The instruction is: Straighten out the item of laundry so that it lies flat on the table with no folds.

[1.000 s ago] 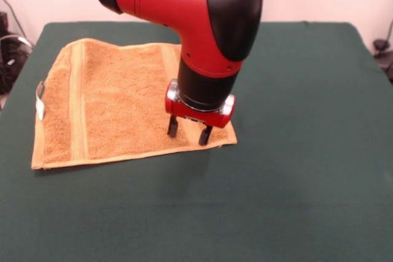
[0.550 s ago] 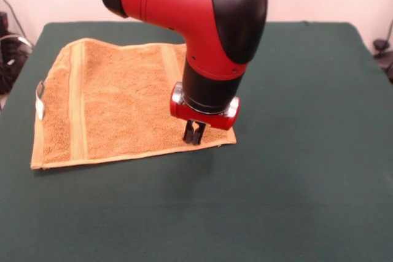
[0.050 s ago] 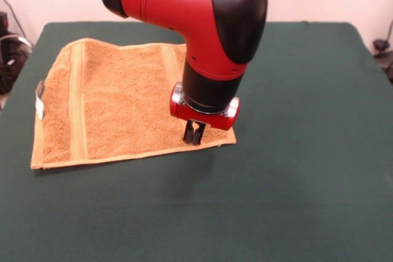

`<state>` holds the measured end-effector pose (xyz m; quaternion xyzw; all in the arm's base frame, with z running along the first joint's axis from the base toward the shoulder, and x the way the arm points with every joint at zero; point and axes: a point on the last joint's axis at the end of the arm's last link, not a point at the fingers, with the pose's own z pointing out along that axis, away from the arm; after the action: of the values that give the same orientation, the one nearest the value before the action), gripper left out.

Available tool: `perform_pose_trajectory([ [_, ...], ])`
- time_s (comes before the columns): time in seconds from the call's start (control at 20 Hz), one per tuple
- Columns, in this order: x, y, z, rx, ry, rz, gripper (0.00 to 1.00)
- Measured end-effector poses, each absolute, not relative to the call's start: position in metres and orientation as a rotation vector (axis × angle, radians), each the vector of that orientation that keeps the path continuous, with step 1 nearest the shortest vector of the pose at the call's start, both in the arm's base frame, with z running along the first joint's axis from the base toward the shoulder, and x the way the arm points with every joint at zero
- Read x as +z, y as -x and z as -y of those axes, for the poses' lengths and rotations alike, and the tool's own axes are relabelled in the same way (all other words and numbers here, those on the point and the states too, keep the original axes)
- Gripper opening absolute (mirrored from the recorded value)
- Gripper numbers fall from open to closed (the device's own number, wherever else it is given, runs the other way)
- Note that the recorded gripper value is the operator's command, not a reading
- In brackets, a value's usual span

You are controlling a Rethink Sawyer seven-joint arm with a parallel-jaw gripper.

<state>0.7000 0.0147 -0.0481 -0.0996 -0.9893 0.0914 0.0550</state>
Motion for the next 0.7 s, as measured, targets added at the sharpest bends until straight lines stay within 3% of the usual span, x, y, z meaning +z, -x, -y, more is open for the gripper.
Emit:
perform_pose_trajectory([
  [0.7,-0.0482,-0.7016,-0.0152,0.28,0.297,3.007,0.0],
])
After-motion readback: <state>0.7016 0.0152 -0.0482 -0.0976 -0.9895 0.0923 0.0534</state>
